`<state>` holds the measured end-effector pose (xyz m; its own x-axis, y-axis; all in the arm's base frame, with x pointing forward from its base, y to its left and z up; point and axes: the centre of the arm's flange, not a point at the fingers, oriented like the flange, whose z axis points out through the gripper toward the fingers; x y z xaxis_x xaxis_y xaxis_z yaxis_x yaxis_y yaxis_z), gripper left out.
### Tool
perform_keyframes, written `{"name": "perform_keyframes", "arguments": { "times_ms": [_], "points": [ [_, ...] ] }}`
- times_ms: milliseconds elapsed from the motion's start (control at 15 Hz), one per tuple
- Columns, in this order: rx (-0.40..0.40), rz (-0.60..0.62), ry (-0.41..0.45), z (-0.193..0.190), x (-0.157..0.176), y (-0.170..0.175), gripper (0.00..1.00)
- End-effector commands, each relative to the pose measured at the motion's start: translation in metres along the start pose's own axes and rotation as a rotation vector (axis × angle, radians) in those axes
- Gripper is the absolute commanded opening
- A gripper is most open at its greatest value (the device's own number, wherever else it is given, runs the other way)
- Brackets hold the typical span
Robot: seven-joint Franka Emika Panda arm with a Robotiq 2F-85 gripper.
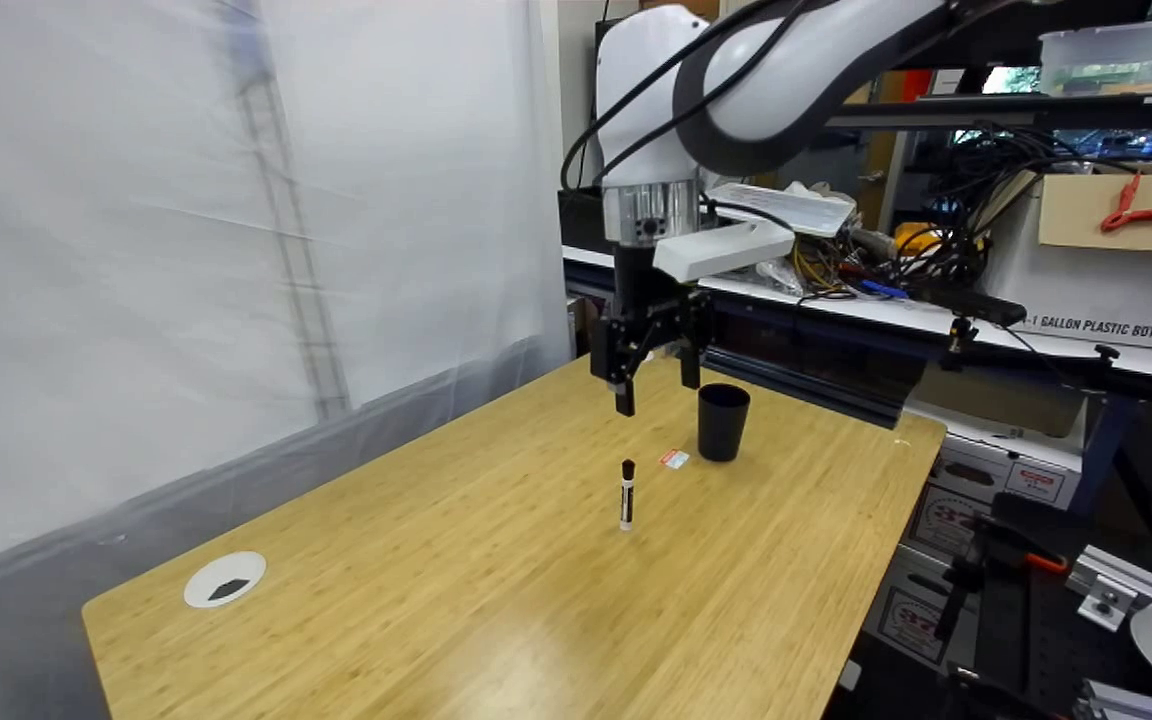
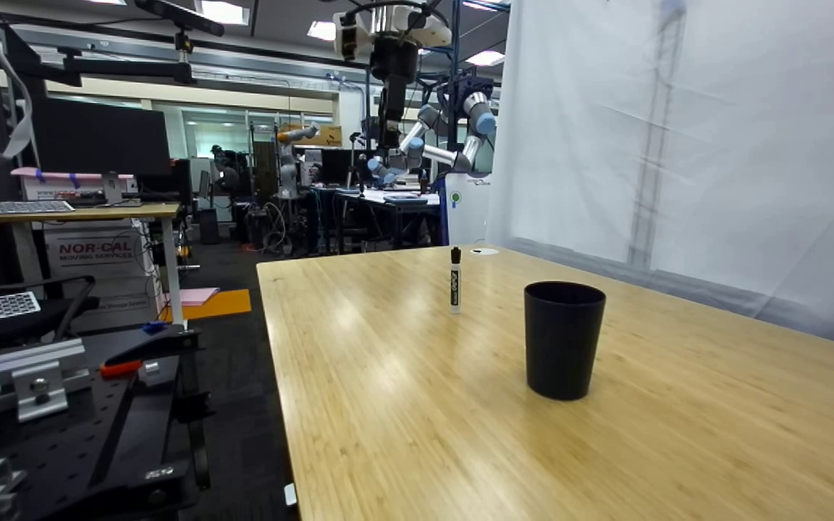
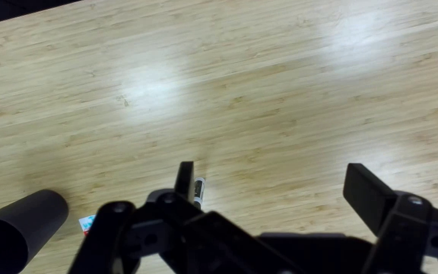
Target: Pick up the marker and place it in the cup
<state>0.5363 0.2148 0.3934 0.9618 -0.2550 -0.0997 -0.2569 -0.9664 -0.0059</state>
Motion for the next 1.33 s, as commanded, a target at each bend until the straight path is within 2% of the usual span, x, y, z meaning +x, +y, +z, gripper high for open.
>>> {"name": "perform_keyframes", "arguments": {
  "times_ms": [0,733,1067,1267],
  "points": [
    [-0.034,0.013,-0.050,0.014,0.022,-0.010,1.00],
    [-0.097,0.045,-0.142,0.078,0.055,0.023,1.00],
    [-0.079,0.050,-0.158,0.099,0.065,0.027,1.00],
    [-0.066,0.054,-0.151,0.100,0.089,0.024,1.00]
  ]
}}
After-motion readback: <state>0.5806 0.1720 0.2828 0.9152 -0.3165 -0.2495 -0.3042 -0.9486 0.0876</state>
